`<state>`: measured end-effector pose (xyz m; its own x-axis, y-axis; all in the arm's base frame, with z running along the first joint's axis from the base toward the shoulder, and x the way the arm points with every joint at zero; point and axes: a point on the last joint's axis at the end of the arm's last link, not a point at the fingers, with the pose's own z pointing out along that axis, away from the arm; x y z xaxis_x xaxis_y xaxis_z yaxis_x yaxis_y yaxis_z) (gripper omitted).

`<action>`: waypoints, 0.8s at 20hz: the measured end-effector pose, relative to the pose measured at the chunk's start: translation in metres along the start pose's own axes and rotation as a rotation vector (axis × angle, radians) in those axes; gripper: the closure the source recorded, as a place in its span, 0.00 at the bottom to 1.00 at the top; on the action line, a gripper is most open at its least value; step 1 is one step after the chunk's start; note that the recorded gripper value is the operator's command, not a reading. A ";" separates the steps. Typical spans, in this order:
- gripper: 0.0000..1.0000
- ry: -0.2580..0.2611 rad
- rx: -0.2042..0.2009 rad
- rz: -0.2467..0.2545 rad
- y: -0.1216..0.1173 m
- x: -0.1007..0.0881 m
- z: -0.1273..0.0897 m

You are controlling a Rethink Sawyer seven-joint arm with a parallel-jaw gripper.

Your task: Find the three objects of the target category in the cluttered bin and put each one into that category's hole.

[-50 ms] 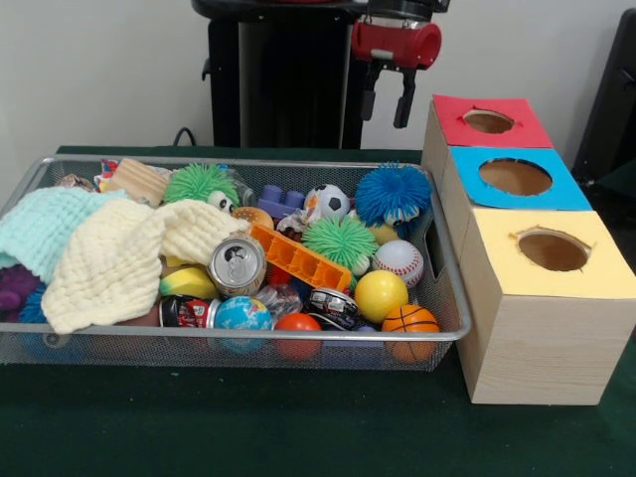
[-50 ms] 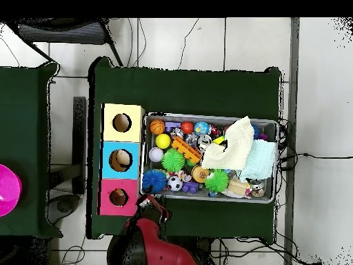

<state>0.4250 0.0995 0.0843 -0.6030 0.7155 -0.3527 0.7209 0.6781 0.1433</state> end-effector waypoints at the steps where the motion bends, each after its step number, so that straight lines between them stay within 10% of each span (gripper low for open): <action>1: 0.00 0.001 0.000 -0.001 0.000 0.000 0.001; 16: 0.00 0.065 0.014 -0.058 0.004 0.028 0.046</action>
<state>0.4265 0.1141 0.0325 -0.6646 0.6844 -0.2997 0.6882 0.7170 0.1111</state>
